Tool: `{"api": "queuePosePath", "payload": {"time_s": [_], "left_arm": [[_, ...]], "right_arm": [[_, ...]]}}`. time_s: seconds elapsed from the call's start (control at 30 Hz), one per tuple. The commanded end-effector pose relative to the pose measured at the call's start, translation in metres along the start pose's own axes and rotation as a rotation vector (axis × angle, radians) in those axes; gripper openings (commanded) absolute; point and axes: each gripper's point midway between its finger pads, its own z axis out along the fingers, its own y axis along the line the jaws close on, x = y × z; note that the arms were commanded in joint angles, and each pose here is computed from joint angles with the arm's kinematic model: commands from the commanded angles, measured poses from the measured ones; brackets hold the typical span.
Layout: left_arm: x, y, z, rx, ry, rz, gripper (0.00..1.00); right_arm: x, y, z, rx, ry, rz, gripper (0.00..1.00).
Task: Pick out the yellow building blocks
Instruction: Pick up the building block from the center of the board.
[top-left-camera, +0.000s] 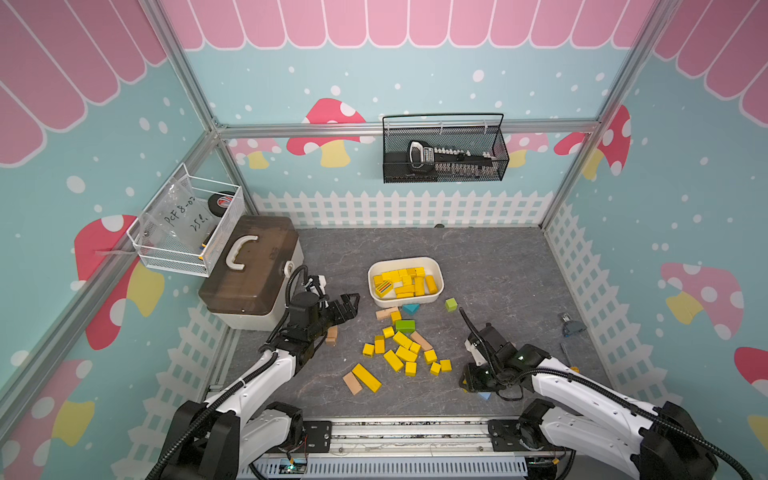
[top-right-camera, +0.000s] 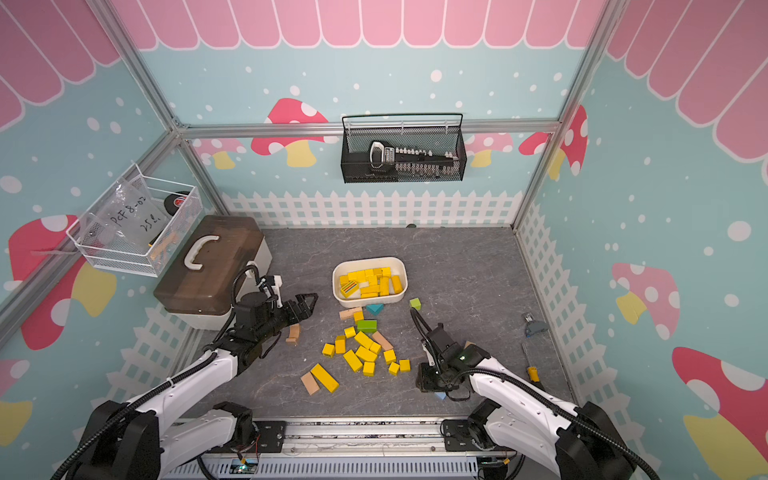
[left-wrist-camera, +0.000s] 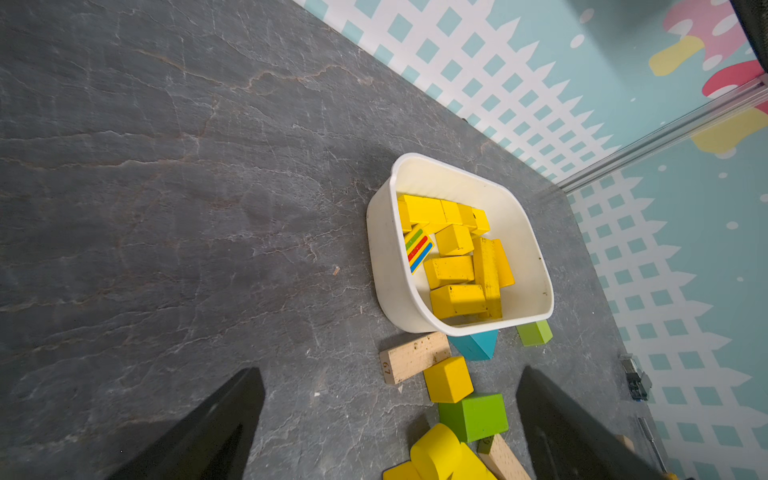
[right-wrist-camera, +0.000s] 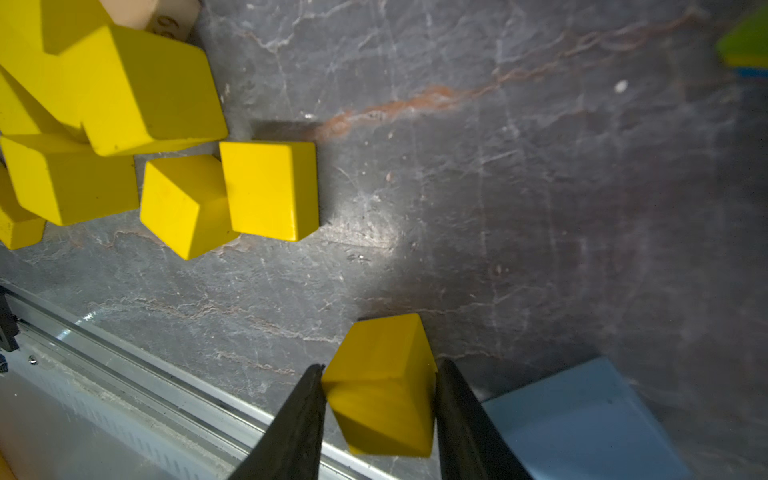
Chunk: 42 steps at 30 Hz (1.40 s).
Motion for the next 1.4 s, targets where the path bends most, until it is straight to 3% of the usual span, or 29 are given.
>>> {"api": "queuePosePath", "payload": {"time_s": [0.0, 0.13, 0.5, 1.07, 1.37], "left_arm": [[-0.006, -0.003, 0.001, 0.011, -0.012, -0.013, 1.0], [-0.006, -0.003, 0.001, 0.012, -0.013, -0.013, 1.0], [-0.007, -0.003, 0.0, 0.016, -0.015, -0.013, 1.0], [-0.007, -0.002, -0.001, 0.017, -0.017, -0.019, 1.0], [-0.009, 0.0, -0.004, 0.022, -0.03, -0.029, 1.0]], "right_arm": [[-0.013, 0.008, -0.006, -0.007, -0.037, 0.008, 0.41], [-0.018, 0.014, -0.006, -0.028, -0.048, 0.014, 0.32], [-0.045, 0.023, -0.023, 0.002, -0.129, -0.01, 0.31], [-0.184, 0.084, -0.075, 0.082, -0.304, -0.164, 0.32], [-0.25, 0.108, -0.063, 0.084, -0.297, -0.195, 0.31]]}}
